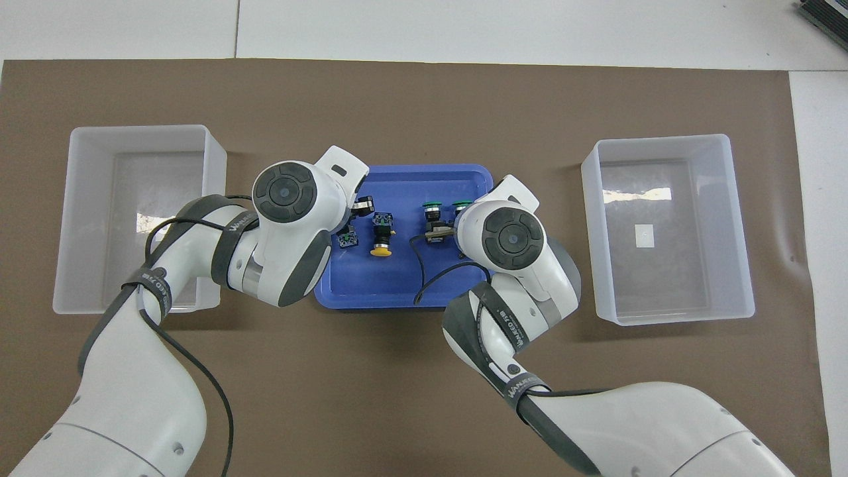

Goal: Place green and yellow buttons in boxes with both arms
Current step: 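Grasp the yellow button with the left gripper while the right gripper grasps a green button, then carry the yellow button into its bin while the right gripper carries green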

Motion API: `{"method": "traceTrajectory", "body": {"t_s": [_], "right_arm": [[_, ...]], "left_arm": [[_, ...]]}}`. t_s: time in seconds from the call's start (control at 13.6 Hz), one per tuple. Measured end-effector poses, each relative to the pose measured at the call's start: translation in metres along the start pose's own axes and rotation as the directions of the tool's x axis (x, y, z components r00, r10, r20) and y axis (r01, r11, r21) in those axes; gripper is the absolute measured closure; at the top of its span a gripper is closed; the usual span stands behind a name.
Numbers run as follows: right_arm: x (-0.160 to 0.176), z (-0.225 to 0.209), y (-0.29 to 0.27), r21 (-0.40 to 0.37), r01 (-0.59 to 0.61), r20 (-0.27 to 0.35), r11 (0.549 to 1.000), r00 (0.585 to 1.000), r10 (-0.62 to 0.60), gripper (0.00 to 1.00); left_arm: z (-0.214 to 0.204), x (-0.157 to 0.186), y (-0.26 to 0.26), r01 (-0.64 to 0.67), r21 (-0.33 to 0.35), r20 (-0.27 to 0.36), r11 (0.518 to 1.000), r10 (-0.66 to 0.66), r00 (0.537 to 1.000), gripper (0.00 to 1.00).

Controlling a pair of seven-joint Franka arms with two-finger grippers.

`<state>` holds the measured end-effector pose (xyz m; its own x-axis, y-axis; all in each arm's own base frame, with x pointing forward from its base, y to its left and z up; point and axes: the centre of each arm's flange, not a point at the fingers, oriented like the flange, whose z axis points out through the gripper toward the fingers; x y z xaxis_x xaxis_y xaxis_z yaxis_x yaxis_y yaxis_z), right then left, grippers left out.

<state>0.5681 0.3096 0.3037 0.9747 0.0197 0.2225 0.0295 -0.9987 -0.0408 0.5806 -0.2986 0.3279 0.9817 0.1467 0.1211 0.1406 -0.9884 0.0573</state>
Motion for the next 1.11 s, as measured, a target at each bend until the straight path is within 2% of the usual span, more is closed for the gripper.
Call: {"method": "traceTrajectory", "body": {"t_s": [0.15,0.22,0.29,0.52,0.74,1.11], "right_arm": [[-0.001,0.002,-0.001,-0.004,0.006,0.001,1.0,1.0,-0.006,0.52],[-0.001,0.002,-0.001,-0.01,0.017,-0.003,1.0,1.0,-0.017,0.59],[-0.001,0.002,-0.001,-0.015,0.025,-0.006,1.0,1.0,-0.025,0.6],[0.003,-0.003,0.002,-0.029,0.044,-0.024,0.999,0.999,-0.044,0.6],[0.024,-0.036,0.021,-0.017,0.003,-0.077,1.0,0.997,-0.004,0.6],[0.047,-0.096,0.073,-0.04,-0.083,-0.103,0.996,0.992,0.078,0.6]], "left_arm": [[-0.022,0.02,-0.005,0.008,0.01,0.008,1.0,-0.008,1.0,0.67],[-0.033,0.031,-0.012,0.01,0.015,0.011,1.0,-0.01,1.0,0.67],[-0.043,0.042,-0.021,0.005,0.022,0.017,1.0,-0.005,1.0,0.67],[-0.072,0.081,-0.071,-0.045,0.047,0.057,0.998,0.042,0.997,0.67],[-0.094,0.119,-0.149,-0.119,0.042,0.089,0.992,0.115,0.989,0.67],[-0.095,0.142,-0.227,-0.228,0.032,0.095,0.973,0.224,0.97,0.67]]}}
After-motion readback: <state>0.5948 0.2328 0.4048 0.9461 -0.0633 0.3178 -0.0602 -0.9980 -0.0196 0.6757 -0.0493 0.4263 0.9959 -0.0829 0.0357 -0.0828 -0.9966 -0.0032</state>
